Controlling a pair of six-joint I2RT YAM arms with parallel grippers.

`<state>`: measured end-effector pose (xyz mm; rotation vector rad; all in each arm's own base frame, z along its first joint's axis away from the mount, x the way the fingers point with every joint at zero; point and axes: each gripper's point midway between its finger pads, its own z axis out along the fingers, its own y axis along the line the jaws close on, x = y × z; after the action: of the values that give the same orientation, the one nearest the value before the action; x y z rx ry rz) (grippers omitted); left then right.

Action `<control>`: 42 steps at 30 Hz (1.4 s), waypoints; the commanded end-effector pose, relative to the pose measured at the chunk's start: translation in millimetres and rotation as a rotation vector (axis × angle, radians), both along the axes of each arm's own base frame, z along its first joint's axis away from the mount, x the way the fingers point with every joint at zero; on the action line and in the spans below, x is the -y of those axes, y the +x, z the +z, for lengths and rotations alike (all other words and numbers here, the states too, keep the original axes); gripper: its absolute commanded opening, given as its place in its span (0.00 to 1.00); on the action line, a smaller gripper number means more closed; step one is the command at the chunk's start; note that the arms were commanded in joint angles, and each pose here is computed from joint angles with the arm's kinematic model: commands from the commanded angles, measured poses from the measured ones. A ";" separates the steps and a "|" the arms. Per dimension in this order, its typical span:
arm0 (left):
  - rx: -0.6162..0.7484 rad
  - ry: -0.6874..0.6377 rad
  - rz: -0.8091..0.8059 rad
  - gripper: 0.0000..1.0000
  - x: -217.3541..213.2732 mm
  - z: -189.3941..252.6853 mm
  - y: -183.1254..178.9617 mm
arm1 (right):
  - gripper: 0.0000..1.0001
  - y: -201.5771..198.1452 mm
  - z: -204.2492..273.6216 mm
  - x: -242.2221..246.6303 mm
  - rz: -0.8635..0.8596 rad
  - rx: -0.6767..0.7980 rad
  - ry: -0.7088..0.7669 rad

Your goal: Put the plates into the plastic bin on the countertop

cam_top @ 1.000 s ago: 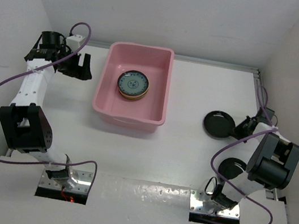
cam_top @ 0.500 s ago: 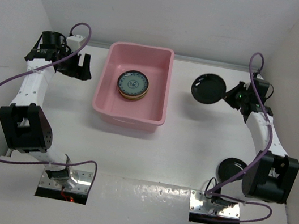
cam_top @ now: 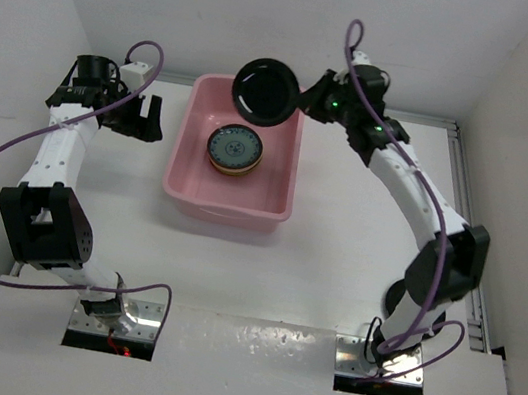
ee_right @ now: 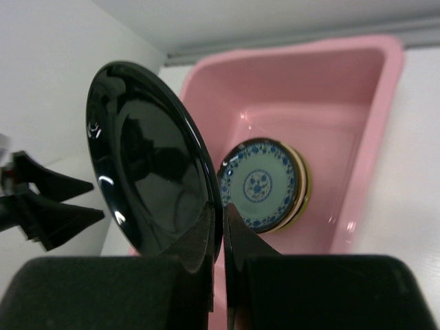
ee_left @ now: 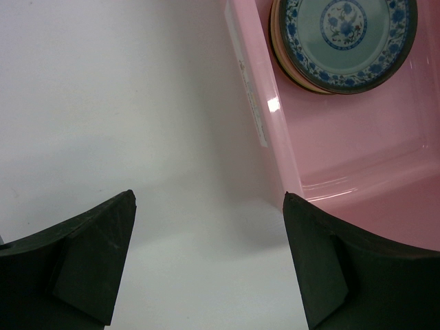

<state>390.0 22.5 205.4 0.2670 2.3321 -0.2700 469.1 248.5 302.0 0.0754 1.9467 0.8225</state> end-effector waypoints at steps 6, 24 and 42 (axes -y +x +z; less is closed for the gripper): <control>0.039 0.021 -0.004 0.89 2.5 11.5 -3.2 | 0.00 53.4 -92.8 -70.2 0.020 -0.168 -0.052; 0.034 0.019 -0.017 0.89 4.0 8.3 -4.6 | 0.70 50.9 -76.8 -111.3 0.127 -0.096 -0.094; 0.058 0.006 -0.060 0.89 14.7 18.4 17.1 | 0.85 -273.5 -242.6 362.4 -1.261 -0.771 -0.137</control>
<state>392.2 16.4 203.0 0.2908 2.3389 -0.2763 252.7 -108.6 96.0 1.3215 2.0451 -0.1160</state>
